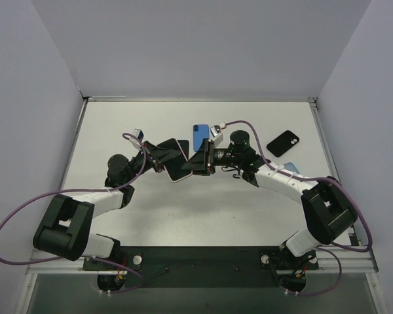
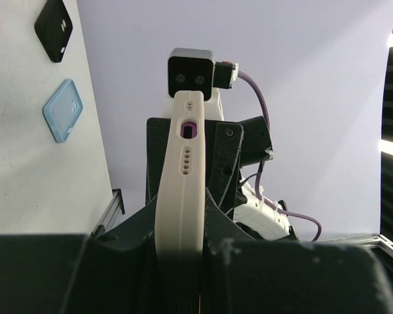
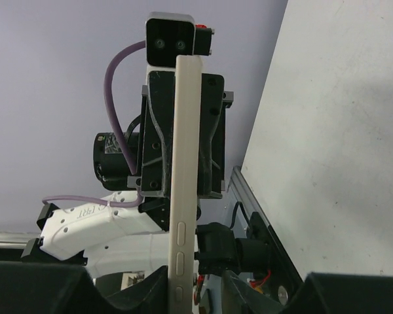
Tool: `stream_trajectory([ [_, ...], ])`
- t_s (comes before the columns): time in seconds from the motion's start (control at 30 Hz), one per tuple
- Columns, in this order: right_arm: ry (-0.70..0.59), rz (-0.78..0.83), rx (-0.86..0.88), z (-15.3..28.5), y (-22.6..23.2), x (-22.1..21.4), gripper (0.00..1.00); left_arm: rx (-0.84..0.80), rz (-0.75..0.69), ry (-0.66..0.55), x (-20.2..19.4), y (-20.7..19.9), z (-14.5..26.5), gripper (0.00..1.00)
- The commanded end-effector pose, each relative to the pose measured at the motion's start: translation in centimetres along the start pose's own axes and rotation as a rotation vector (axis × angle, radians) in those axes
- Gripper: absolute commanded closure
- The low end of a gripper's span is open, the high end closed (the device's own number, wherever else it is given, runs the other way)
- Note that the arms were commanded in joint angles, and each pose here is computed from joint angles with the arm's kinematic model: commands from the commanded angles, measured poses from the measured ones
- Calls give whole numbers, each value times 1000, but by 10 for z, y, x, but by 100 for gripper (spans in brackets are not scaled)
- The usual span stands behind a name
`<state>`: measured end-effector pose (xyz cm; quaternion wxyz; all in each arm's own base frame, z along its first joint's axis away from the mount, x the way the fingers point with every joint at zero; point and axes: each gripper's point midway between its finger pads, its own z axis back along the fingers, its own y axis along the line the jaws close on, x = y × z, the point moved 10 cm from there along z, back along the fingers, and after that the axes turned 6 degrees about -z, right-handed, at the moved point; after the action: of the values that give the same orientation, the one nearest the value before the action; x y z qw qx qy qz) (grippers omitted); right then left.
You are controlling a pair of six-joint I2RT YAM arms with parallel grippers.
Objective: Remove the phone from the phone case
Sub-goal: Adjust the phone.
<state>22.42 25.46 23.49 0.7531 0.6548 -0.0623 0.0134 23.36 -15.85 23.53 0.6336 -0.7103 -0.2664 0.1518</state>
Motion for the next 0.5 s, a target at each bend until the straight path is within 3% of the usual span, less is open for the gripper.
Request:
stream_trajectory([
  [0.0,-78,53,38,6,14,-9,72,-84,-66,-63,4,-22,2,100],
  [0.2,-125,40,52,10,13,-11,95,-80,-73,-74,7,-23,2,100],
  [0.27,-120,26,89,9,16,-10,91,-80,-77,-75,8,-23,2,100],
  [0.37,-133,-4,131,10,19,-10,73,-71,-76,-89,11,-22,3,100],
  [0.47,-138,-15,154,10,19,-12,77,-67,-79,-100,13,-22,3,100],
])
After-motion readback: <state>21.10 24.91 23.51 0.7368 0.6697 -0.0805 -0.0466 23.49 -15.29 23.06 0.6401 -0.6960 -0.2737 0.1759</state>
